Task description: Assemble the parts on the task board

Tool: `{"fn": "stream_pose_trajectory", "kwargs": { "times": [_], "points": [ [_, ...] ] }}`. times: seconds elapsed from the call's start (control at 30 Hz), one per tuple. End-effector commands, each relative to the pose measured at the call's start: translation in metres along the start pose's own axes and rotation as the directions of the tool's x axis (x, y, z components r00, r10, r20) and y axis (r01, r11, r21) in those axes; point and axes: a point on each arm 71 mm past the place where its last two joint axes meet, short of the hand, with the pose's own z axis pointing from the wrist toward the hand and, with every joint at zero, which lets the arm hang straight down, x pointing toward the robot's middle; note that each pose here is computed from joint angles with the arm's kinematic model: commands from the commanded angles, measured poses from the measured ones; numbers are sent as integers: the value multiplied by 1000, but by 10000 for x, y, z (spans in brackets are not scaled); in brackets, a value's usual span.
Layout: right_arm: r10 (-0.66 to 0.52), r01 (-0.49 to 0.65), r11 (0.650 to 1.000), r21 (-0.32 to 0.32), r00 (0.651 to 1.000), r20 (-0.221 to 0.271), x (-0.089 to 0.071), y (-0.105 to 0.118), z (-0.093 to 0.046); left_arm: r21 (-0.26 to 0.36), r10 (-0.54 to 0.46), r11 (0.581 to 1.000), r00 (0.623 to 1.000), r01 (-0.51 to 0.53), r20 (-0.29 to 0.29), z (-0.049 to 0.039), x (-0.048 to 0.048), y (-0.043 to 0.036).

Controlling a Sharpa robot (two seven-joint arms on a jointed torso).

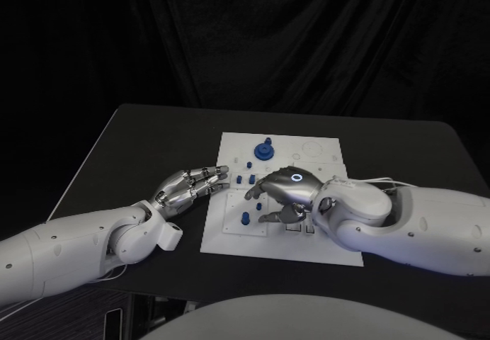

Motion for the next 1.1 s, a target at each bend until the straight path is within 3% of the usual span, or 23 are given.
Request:
{"fn": "stream_pose_trajectory", "kwargs": {
  "times": [0.03, 0.27, 0.4, 0.57, 0.73, 0.93, 1.1],
  "points": [
    [52, -51, 999, -11, 988, 149, -255, -63, -93, 57, -9, 998, 1000, 9, 0, -9, 3, -39],
    [100, -123, 990, 71, 960, 262, -569, -362, -489, 58, -4, 998, 1000, 4, 7, -15, -2, -42],
    [115, -157, 977, 146, 959, 260, -586, -534, -656, 58, -3, 998, 1000, 3, 8, -17, -1, -43],
    [136, -198, 934, 296, 967, 218, -450, -792, -924, 59, -3, 998, 1000, 3, 8, -21, 1, -46],
    [162, -222, 874, 433, 972, 171, -274, -926, -1083, 59, -4, 998, 1000, 4, 8, -25, 0, -48],
    [172, -175, 801, 572, 983, 60, -82, -1011, -1184, 60, -5, 998, 1000, 4, 7, -26, -1, -48],
    [167, -130, 761, 635, 986, 1, -10, -1059, -1225, 60, -5, 998, 1000, 5, 6, -25, 0, -48]
  ]
}}
